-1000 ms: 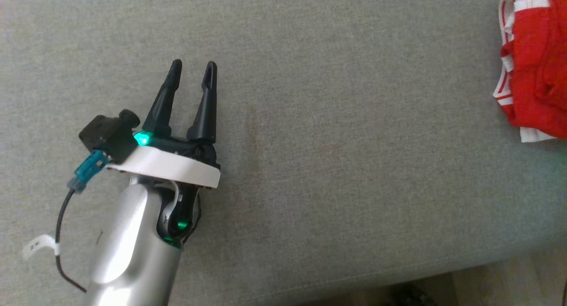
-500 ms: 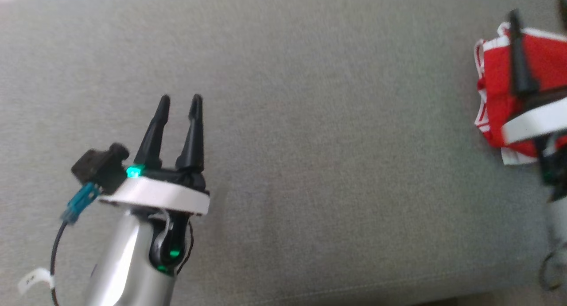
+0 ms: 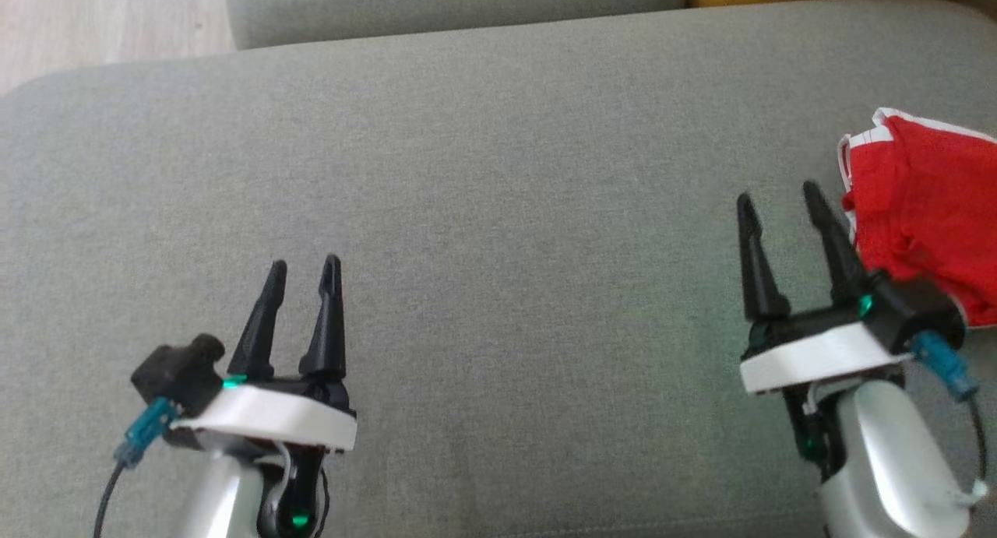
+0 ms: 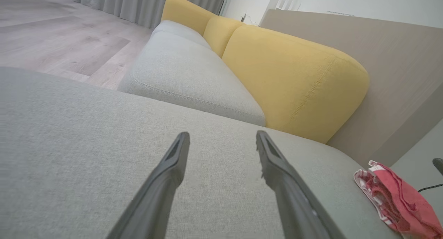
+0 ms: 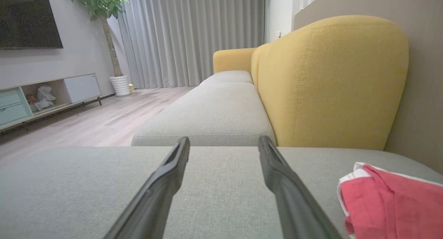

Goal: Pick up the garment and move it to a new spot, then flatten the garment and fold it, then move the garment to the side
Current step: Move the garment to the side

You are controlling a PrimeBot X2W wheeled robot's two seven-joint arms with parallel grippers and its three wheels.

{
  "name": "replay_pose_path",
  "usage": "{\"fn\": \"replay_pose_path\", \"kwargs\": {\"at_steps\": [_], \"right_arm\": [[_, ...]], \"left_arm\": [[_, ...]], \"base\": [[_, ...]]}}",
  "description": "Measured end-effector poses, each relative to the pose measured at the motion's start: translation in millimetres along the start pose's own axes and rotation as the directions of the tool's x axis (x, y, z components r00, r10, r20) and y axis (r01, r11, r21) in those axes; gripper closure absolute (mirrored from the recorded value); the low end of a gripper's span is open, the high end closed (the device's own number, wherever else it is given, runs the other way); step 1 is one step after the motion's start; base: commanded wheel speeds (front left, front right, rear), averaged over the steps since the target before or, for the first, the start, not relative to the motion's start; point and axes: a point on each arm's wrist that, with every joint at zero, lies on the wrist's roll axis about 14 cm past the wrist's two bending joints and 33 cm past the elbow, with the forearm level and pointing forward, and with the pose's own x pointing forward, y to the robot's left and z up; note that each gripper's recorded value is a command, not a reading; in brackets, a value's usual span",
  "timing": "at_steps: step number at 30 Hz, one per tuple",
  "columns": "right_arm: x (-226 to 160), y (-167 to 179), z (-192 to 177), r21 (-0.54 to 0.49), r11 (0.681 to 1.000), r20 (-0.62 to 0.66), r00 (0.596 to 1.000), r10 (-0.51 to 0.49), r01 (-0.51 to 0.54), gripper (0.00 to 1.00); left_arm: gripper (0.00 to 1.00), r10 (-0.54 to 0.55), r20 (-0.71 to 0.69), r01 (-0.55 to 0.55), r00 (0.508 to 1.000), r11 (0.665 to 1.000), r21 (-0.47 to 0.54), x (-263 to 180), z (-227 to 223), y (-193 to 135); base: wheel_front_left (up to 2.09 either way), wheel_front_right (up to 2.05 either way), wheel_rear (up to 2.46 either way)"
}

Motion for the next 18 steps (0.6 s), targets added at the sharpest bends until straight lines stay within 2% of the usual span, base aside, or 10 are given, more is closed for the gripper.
{"fn": "replay_pose_path", "kwargs": {"at_steps": [18], "right_arm": [[-5.7, 5.0, -3.4, 0.004, 1.000, 0.003, 1.000, -0.006, 0.006, 0.00]], "left_arm": [[0.00, 0.011, 0.034, -0.011, 0.999, 1.000, 0.013, -1.8, 11.3, 2.0]], "base": [[0.00, 0.00, 0.00]]}}
